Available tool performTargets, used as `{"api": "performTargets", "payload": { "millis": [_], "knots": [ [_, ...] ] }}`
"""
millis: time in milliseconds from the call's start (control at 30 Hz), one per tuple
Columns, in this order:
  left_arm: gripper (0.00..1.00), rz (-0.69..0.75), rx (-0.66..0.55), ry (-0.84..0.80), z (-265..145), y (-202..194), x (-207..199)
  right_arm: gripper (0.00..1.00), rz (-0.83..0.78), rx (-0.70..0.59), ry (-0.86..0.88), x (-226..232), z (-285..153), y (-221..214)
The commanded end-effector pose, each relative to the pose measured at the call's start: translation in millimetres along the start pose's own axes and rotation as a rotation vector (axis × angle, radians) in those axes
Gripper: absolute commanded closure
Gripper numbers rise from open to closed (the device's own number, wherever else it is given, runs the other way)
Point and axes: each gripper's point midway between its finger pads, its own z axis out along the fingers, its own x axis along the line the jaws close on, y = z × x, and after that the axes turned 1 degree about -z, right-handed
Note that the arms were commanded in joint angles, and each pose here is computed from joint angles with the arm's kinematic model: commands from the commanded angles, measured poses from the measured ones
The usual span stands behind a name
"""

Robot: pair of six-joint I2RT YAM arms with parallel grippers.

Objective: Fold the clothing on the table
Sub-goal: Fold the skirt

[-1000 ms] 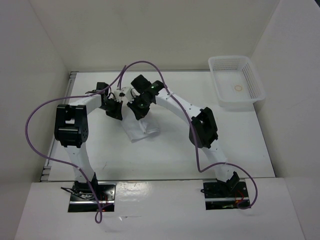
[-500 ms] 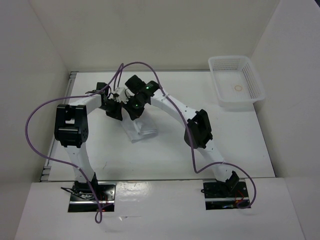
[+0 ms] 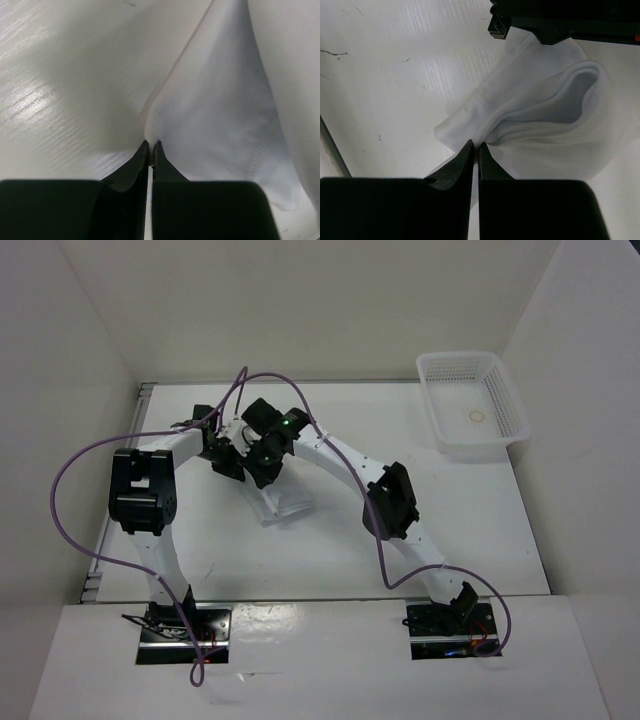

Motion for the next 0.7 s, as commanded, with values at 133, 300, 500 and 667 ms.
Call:
{"api": "performTargets", "payload": {
  "millis": [133, 300, 500, 667],
  "knots": [
    [1.0, -0.002, 0.002, -0.032, -3, 0, -9, 0.94, -0.046, -0.063, 0.009, 10, -4, 26],
    [1.0, -0.002, -0.001, -0.04, -3, 0, -10, 0.9, -0.059, -0.071, 0.003, 13, -3, 31],
    [1.0, -0.002, -0.001, -0.04, -3, 0, -10, 0.7, -0.078, -0.054, 0.028, 26, 0, 29],
    [1.0, -0.002, -0.001, -0.04, -3, 0, -10, 0.53, -0.078, -0.054, 0.028, 28, -5, 30]
  ]
}}
